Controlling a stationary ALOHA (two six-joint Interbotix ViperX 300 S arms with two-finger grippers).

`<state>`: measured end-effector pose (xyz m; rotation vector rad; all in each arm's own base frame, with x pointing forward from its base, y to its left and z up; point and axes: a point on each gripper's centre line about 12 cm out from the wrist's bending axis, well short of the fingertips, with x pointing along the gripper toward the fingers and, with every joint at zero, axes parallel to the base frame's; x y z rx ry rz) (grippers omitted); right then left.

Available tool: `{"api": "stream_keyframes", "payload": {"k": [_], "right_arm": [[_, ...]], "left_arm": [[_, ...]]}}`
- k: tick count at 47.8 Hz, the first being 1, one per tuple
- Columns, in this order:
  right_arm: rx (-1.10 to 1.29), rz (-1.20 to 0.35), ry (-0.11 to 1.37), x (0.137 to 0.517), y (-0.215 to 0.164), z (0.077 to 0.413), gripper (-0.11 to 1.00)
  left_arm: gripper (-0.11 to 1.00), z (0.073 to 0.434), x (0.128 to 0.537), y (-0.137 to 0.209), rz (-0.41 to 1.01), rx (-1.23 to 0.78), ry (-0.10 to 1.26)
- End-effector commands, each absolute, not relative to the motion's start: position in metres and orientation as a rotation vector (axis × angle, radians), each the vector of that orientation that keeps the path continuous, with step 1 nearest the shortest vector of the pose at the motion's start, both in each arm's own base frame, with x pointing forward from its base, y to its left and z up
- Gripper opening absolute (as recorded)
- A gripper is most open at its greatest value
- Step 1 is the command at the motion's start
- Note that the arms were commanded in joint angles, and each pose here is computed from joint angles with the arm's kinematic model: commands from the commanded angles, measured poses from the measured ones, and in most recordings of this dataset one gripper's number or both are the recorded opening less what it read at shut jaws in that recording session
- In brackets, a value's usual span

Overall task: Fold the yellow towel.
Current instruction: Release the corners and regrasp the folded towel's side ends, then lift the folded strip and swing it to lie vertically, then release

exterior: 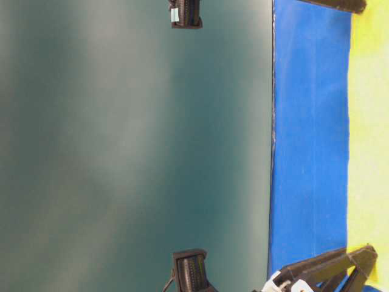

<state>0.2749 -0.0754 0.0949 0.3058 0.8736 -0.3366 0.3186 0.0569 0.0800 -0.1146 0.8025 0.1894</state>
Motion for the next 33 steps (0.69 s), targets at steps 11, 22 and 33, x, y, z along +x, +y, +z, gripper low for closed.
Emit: {"api": "stream_keyframes", "payload": {"k": [11, 22, 33], "right_arm": [[0.296, -0.325, 0.893, 0.275, -0.072, 0.096, 0.02], [0.305, -0.329, 0.885, 0.276, -0.072, 0.098, 0.02], [0.302, -0.336, 0.860, 0.278, -0.074, 0.130, 0.02]], "left_arm": [[0.04, 0.080, 0.322, 0.046, 0.156, -0.103, 0.852], [0.04, 0.085, 0.326, 0.046, 0.153, -0.101, 0.842], [0.04, 0.128, 0.334, 0.037, 0.122, -0.089, 0.824]]}}
